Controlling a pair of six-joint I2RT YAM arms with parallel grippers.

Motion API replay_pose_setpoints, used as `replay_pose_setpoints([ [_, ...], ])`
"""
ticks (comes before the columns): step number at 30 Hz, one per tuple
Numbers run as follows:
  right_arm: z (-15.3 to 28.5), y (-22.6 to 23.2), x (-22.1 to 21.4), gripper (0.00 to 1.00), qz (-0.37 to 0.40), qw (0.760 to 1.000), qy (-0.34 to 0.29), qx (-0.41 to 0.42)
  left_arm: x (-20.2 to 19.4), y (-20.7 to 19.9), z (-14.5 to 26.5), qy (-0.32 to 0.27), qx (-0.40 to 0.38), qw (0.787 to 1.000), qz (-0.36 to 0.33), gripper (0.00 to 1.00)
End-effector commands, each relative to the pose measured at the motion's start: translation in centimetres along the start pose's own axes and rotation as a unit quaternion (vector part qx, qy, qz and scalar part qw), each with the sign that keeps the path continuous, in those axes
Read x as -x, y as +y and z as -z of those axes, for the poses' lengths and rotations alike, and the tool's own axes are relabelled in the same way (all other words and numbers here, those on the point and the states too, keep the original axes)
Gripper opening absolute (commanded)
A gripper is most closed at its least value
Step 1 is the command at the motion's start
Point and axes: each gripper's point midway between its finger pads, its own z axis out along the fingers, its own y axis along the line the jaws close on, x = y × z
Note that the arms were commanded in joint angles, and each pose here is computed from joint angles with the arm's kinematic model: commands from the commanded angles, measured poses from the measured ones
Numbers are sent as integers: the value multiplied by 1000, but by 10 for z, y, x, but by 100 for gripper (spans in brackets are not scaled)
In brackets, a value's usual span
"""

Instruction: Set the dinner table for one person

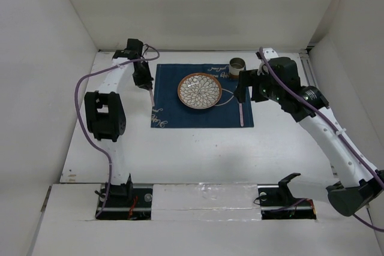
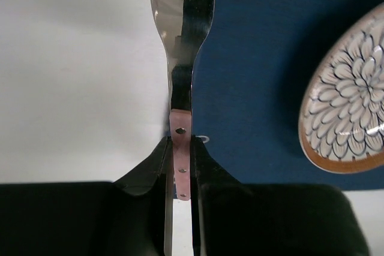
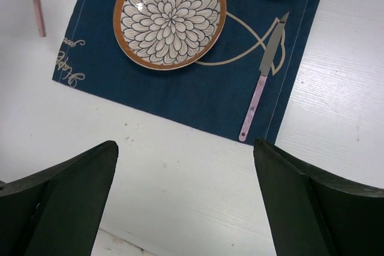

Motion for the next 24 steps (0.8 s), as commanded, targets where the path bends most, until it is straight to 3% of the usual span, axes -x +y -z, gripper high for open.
replay_pose_setpoints([
  [1, 16, -4, 19, 100, 4, 1000, -29, -12, -5, -48, 6, 10, -79, 995, -62, 0],
  [9, 21, -10, 16, 100, 2, 999, -27, -21, -47, -69, -16, 66, -51, 991, -102, 0],
  [15, 22, -14, 15, 100, 0, 999, -28, -25, -63, -47, -27, 87, -2, 992, -93, 0],
  [24, 23, -14, 16, 100, 8, 1000, -22, -21, -73, -41, -38, 106, 5, 990, -96, 0],
])
